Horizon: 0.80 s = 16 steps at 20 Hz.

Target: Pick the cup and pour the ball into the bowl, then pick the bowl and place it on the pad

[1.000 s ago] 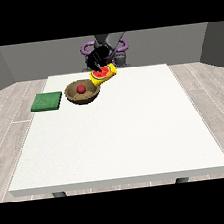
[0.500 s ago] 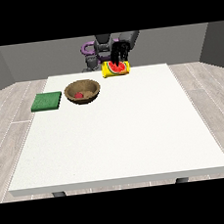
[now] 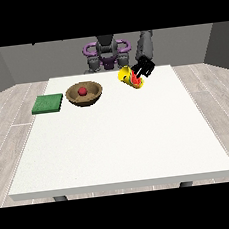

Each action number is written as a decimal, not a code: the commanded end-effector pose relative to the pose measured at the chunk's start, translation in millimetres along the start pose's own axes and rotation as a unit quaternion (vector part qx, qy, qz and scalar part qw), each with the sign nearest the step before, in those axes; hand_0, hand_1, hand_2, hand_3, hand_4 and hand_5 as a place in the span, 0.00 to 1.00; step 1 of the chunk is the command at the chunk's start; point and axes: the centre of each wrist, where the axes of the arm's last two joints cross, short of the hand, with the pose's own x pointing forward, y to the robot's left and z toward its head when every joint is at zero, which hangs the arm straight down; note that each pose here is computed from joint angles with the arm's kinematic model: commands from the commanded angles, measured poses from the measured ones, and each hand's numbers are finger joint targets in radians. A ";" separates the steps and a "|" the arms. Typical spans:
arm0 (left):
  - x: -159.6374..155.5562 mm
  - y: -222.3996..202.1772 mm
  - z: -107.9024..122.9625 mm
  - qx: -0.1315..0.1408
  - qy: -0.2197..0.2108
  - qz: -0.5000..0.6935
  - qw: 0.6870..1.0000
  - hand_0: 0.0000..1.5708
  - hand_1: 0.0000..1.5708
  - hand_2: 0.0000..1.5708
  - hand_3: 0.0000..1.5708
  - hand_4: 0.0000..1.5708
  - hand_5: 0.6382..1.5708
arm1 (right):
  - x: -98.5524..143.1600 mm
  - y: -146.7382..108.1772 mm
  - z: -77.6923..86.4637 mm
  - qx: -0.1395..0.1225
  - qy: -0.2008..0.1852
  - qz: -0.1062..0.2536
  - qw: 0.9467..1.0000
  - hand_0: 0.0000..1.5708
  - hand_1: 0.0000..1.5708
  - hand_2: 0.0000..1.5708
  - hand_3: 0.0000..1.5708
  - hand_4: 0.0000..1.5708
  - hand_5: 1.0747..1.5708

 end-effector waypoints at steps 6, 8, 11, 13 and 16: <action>35.0 8.6 -12.8 0.035 0.066 0.423 0.903 0.52 0.52 0.56 0.22 0.30 0.99 | -3.7 12.7 2.8 -0.015 0.005 -0.023 1.000 0.00 0.00 0.00 0.00 0.32 0.99; 15.3 22.5 -12.0 0.059 0.020 0.472 0.880 0.26 0.26 0.00 0.00 0.17 1.00 | 2.6 20.3 1.1 -0.026 -0.019 -0.019 0.999 0.00 0.00 0.00 0.00 0.34 0.99; -19.9 55.0 -29.3 0.073 -0.021 0.518 0.852 0.11 0.11 0.00 0.00 0.00 0.99 | 17.6 44.2 3.0 -0.008 -0.042 -0.008 0.999 0.00 0.00 0.00 0.00 0.31 0.99; -37.4 77.5 -41.2 0.061 -0.046 0.532 0.843 0.00 0.00 0.00 0.00 0.00 0.99 | 25.1 54.3 -3.3 -0.020 -0.064 -0.004 0.998 0.00 0.00 0.00 0.00 0.31 0.99; -62.3 121.0 -64.1 0.041 -0.043 0.526 0.849 0.00 0.00 0.00 0.00 0.00 0.97 | 27.7 56.7 -8.4 -0.027 -0.062 0.004 0.998 0.00 0.00 0.00 0.00 0.31 0.99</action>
